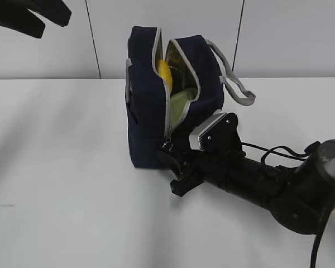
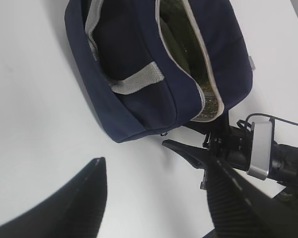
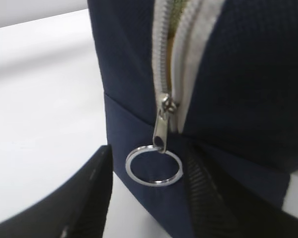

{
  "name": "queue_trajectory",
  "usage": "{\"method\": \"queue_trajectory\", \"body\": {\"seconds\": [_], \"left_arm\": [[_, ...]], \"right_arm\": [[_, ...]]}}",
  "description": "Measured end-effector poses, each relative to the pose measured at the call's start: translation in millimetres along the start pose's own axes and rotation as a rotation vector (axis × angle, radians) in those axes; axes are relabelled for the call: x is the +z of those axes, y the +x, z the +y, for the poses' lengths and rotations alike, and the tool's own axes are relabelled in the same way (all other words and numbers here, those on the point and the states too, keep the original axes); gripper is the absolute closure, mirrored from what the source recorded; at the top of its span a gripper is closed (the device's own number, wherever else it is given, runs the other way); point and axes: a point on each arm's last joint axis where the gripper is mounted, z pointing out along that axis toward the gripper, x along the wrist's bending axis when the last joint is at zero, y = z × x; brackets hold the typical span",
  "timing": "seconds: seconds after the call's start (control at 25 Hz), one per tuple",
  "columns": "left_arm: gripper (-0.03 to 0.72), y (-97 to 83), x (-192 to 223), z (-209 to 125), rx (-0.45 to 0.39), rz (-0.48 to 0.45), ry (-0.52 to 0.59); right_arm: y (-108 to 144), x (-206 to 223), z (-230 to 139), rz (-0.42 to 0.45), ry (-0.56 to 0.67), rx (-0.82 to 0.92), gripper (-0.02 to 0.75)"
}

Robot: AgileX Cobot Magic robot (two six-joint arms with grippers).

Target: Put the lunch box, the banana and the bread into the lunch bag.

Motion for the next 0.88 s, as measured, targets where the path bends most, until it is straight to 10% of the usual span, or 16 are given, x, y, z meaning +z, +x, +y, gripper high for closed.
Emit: {"method": "queue_trajectory", "body": {"seconds": [0.88], "left_arm": [[0.239,-0.2,0.0,0.0,-0.001,-0.002,0.0]], "right_arm": [[-0.5,3.7,-4.6,0.014,0.081,-0.021,0.583]]}}
